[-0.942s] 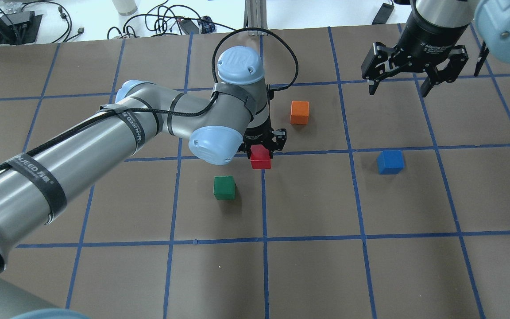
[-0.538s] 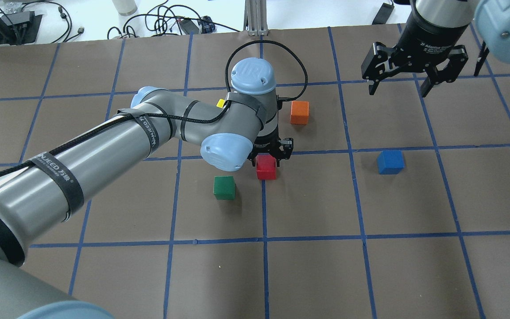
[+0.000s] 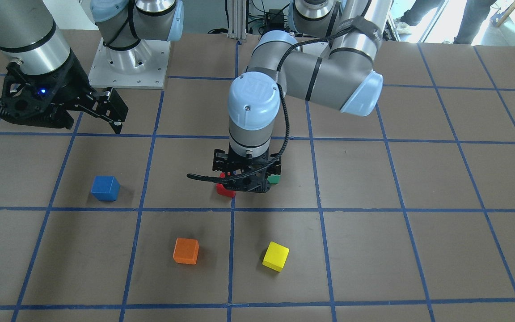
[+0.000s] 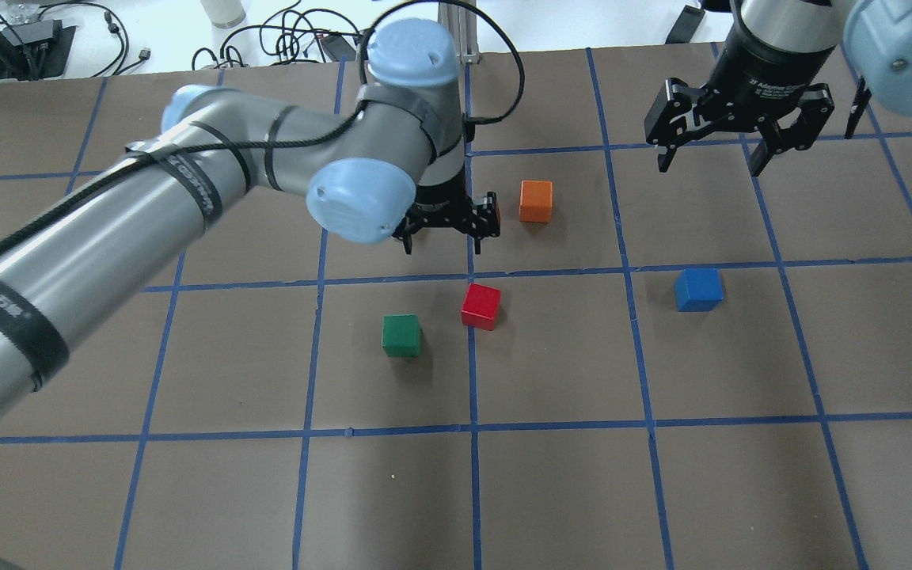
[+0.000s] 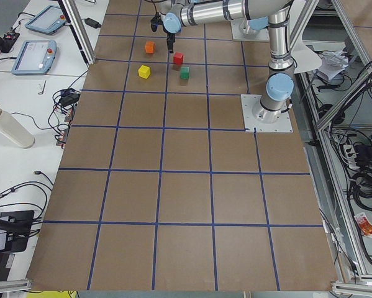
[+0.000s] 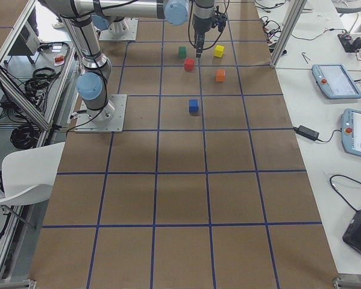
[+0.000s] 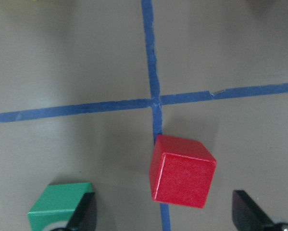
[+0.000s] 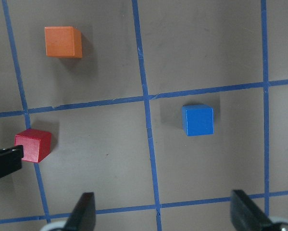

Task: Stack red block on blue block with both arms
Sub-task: 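Raise the left gripper away while the right gripper moves toward the red cube, then lower the right gripper over the red cube and grasp it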

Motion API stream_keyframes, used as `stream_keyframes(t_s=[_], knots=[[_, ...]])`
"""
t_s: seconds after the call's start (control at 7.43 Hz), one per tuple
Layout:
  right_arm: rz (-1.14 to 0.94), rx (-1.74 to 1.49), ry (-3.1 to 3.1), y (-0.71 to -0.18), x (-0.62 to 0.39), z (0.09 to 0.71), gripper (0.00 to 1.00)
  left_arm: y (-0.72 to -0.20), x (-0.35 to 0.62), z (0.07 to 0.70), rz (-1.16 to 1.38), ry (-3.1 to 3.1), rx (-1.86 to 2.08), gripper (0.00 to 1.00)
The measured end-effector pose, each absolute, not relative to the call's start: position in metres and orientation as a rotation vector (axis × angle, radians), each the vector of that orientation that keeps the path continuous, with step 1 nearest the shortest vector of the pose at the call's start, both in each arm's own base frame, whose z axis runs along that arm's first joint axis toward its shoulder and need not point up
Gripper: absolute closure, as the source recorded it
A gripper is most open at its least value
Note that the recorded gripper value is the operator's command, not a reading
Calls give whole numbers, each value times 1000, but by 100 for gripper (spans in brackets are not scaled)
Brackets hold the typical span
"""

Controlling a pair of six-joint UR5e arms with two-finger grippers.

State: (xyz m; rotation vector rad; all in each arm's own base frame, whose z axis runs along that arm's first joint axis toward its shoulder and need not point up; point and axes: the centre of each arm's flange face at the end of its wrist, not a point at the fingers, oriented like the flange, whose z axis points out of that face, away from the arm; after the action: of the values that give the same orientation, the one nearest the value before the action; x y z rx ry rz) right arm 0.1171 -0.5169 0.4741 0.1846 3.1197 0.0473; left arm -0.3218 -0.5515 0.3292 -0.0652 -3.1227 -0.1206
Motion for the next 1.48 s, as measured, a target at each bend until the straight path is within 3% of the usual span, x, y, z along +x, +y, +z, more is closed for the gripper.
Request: stream_keyframes(t_s=[0.4,0.81,1.48], knots=[[77,404,3102,-508,174,406,0,-587,-201,405,-85,-3116,-70,0],[123,541,3104,-502,263,320,0,-571,-127,457,-43,-3101,-59,0],[73,715,3065,-495,359,227,0,-534,-87,463,-98,-3079,-180,0]])
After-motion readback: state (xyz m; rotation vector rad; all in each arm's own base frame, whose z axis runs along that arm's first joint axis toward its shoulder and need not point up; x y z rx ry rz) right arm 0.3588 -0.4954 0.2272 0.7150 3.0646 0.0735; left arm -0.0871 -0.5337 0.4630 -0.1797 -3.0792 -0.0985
